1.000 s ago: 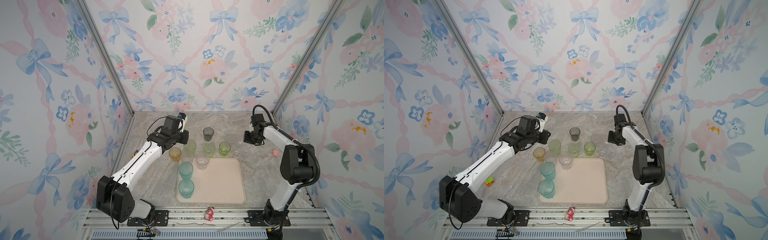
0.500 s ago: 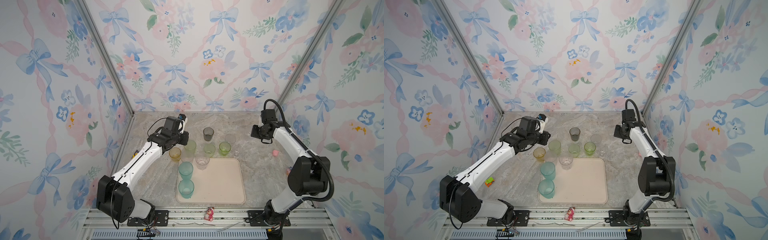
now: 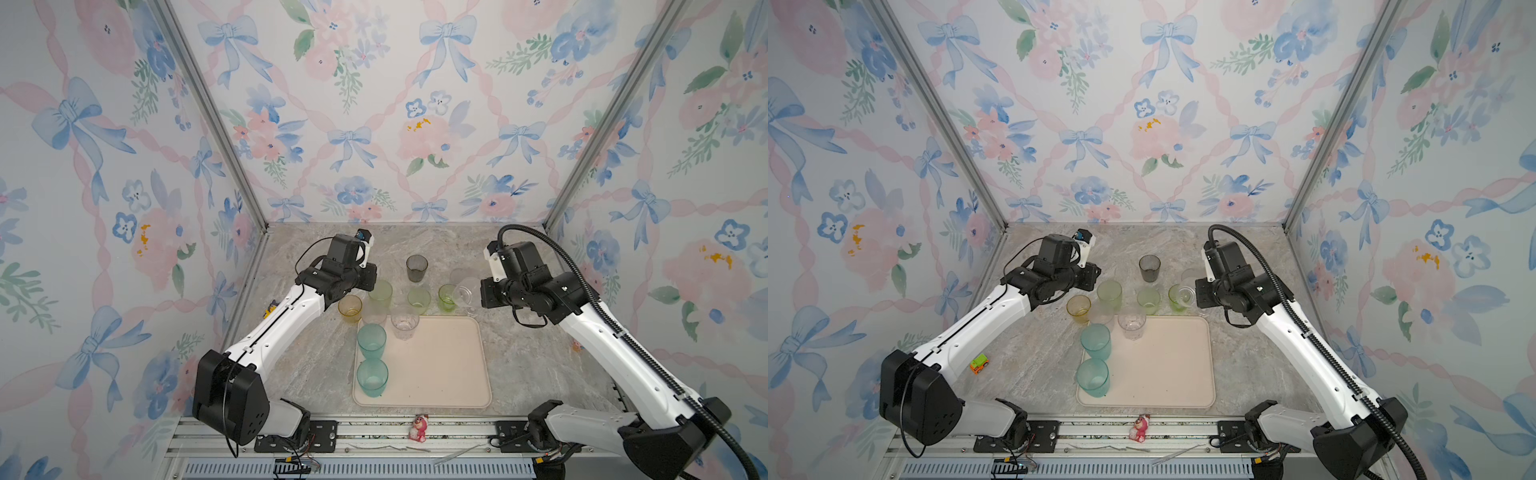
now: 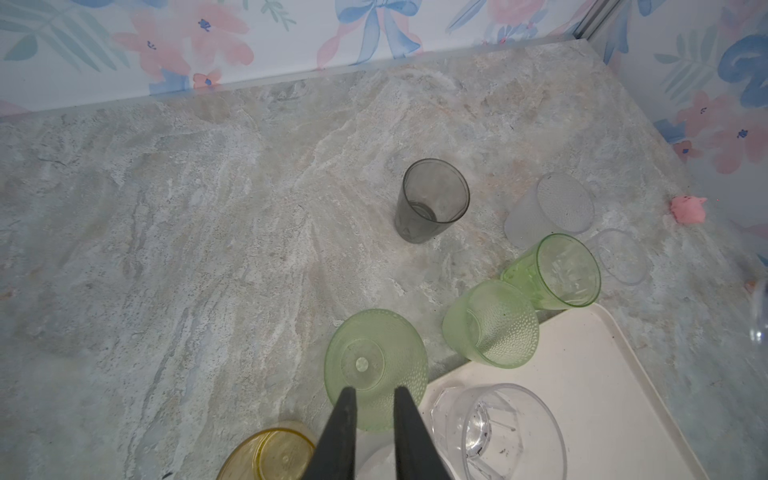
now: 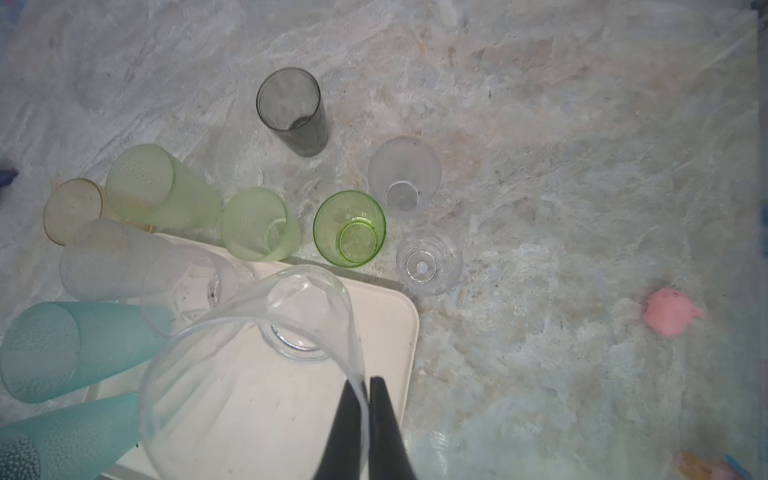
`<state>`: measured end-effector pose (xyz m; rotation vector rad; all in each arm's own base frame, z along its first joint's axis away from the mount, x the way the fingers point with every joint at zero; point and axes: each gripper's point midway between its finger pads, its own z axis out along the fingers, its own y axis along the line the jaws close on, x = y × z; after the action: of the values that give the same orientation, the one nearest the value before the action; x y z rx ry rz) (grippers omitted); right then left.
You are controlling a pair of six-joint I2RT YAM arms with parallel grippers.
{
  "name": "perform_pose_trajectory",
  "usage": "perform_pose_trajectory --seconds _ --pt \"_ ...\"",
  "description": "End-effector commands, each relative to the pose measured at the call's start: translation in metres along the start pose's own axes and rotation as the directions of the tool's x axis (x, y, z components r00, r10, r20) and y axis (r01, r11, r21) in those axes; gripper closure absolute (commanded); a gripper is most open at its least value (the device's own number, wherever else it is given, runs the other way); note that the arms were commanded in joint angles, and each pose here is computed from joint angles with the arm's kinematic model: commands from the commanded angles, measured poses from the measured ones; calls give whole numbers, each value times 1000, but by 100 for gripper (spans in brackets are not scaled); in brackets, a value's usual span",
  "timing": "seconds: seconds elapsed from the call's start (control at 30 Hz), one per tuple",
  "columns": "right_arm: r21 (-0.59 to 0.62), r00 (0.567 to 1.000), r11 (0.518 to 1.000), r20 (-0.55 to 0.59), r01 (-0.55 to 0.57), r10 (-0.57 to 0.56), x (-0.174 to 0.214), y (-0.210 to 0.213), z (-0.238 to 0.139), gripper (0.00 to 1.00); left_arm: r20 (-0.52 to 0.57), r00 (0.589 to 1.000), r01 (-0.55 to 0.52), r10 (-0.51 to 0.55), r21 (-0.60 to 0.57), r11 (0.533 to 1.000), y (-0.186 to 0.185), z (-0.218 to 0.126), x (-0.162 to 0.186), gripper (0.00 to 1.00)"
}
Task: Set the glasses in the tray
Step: 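Carry the clear cup with the right gripper and lower it onto the tray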
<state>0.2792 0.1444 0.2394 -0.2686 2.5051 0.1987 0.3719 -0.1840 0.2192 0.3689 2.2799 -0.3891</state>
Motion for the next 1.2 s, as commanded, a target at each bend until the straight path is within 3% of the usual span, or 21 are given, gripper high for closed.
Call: perform_pose_trajectory --seconds 0.0,0.2,0.57,1.17 --pt "28 992 1000 -129 10 -6 38 10 20 98 -1 1000 -12 12 -6 1000 3 6 -1 80" --pt "-13 976 999 -215 29 -31 60 37 60 99 8 1000 -13 13 5 1000 1 3 -4 80" --pt "-37 959 998 -277 59 -67 58 57 111 99 2 1000 -14 14 2 1000 2 1 1 80" --pt "-36 940 994 -325 100 -106 58 72 141 99 -4 1000 -7 7 -17 1000 12 0 7 79"
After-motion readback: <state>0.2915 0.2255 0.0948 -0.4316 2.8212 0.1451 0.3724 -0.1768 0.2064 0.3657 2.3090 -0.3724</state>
